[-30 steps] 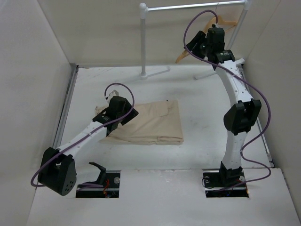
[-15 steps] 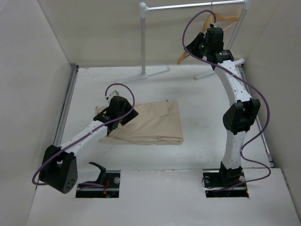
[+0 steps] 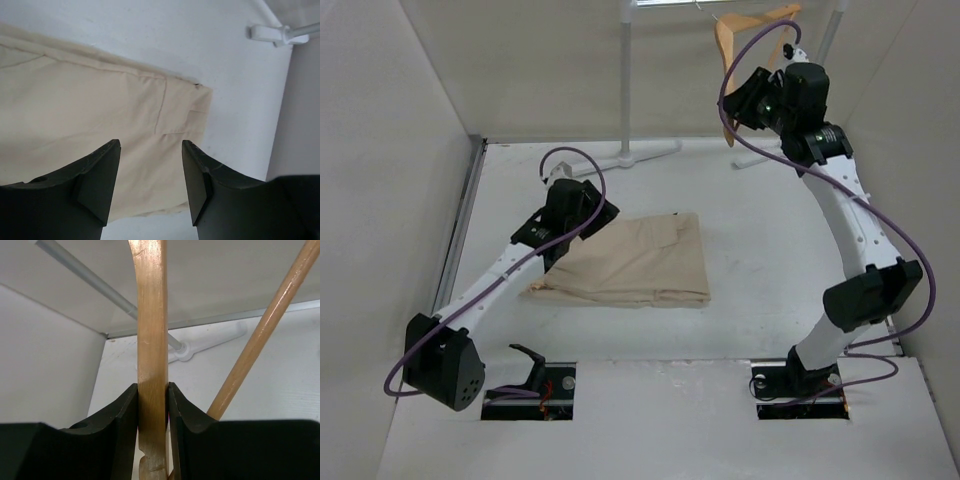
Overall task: Place the trousers on the hanger
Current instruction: Pick up the hanger from the clothesline, then place the trousers on the hanger.
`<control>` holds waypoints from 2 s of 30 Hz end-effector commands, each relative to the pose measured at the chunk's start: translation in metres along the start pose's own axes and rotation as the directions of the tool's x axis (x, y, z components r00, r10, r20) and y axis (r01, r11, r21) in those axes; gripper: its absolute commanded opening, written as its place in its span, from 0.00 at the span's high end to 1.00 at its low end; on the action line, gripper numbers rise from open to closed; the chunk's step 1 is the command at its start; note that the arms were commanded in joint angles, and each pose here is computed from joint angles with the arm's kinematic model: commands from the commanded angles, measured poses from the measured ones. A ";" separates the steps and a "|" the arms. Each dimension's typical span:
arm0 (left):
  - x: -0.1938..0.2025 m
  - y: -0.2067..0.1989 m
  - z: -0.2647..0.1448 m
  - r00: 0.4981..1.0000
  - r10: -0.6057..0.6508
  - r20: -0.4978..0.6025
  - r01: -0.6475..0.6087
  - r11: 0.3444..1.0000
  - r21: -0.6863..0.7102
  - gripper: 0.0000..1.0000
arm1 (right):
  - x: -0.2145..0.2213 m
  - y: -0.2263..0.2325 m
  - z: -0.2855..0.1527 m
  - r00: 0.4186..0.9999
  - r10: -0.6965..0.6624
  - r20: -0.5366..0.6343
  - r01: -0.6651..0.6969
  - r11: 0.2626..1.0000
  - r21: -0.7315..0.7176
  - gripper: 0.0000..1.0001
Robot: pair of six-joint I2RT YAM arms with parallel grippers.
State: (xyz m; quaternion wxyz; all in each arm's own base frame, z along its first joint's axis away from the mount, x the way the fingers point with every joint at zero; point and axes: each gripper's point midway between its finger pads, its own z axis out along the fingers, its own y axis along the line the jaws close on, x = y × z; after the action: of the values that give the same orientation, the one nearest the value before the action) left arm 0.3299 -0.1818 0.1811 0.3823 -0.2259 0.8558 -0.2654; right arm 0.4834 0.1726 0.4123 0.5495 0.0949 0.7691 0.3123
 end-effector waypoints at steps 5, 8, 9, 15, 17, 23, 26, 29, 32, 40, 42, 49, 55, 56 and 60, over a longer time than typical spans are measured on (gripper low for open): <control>-0.034 -0.065 -0.019 0.997 0.041 0.062 -0.050 0.988 0.148 0.50 | 0.011 0.003 -0.014 0.997 -0.021 0.068 0.026 0.997 -0.078 0.92; -0.031 -0.073 -0.019 0.997 0.052 0.061 -0.061 0.985 0.160 0.50 | 0.006 0.018 -0.024 0.993 0.021 0.112 -0.002 0.987 -0.164 0.95; -0.030 -0.075 -0.018 0.997 0.055 0.059 -0.064 0.985 0.162 0.50 | 0.002 0.024 -0.028 0.991 0.048 0.128 -0.022 0.980 -0.200 0.96; -0.017 -0.073 -0.015 0.996 0.073 0.045 -0.079 0.985 0.150 0.50 | -0.035 0.043 -0.044 0.960 0.208 0.186 -0.121 0.910 -0.397 0.97; -0.013 -0.070 -0.014 0.996 0.076 0.040 -0.081 0.986 0.143 0.50 | -0.043 0.043 -0.044 0.955 0.228 0.188 -0.132 0.898 -0.419 0.97; -0.009 -0.064 -0.012 0.996 0.080 0.038 -0.085 0.988 0.128 0.50 | -0.057 0.053 -0.041 0.959 0.234 0.162 -0.130 0.866 -0.482 0.98; -0.015 -0.069 -0.015 0.996 0.075 0.051 -0.081 0.987 0.139 0.50 | -0.054 0.053 -0.046 0.960 0.235 0.151 -0.136 0.866 -0.481 0.97; -0.026 -0.084 -0.022 0.995 0.069 0.074 -0.080 0.982 0.170 0.50 | -0.037 0.042 -0.050 0.963 0.239 0.128 -0.156 0.874 -0.459 0.97; -0.035 -0.104 -0.031 0.994 0.070 0.088 -0.087 0.973 0.212 0.50 | -0.016 0.033 -0.056 0.969 0.229 0.096 -0.164 0.882 -0.443 0.97; -0.055 -0.171 -0.053 0.986 0.101 0.131 -0.141 0.930 0.340 0.49 | 0.022 0.016 -0.076 0.983 0.177 0.056 -0.141 0.907 -0.398 0.97; -0.052 -0.190 -0.054 0.985 0.120 0.126 -0.159 0.914 0.373 0.49 | 0.037 0.010 -0.083 0.986 0.164 0.037 -0.138 0.916 -0.376 0.97; -0.009 -0.250 -0.033 0.968 0.235 0.088 -0.249 0.867 0.432 0.48 | 0.130 -0.032 -0.099 0.990 0.117 -0.082 -0.132 0.968 -0.215 0.97; 0.027 -0.262 0.000 0.953 0.302 0.037 -0.291 0.868 0.403 0.48 | 0.182 -0.047 -0.121 0.986 0.086 -0.144 -0.109 0.981 -0.159 0.97; 0.030 -0.259 0.005 0.951 0.307 0.032 -0.294 0.872 0.391 0.48 | 0.187 -0.048 -0.124 0.985 0.089 -0.150 -0.112 0.981 -0.158 0.97; 0.053 -0.242 0.033 0.940 0.341 -0.010 -0.320 0.893 0.317 0.48 | 0.210 -0.050 -0.135 0.979 0.089 -0.183 -0.120 0.979 -0.165 0.97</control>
State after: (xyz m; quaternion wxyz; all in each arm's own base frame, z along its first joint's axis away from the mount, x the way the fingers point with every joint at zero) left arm 0.3626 -0.4048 0.2713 0.4043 -0.0066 0.8476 -0.3435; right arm 0.2937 0.1842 0.2209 0.4185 0.0854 0.8071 0.4076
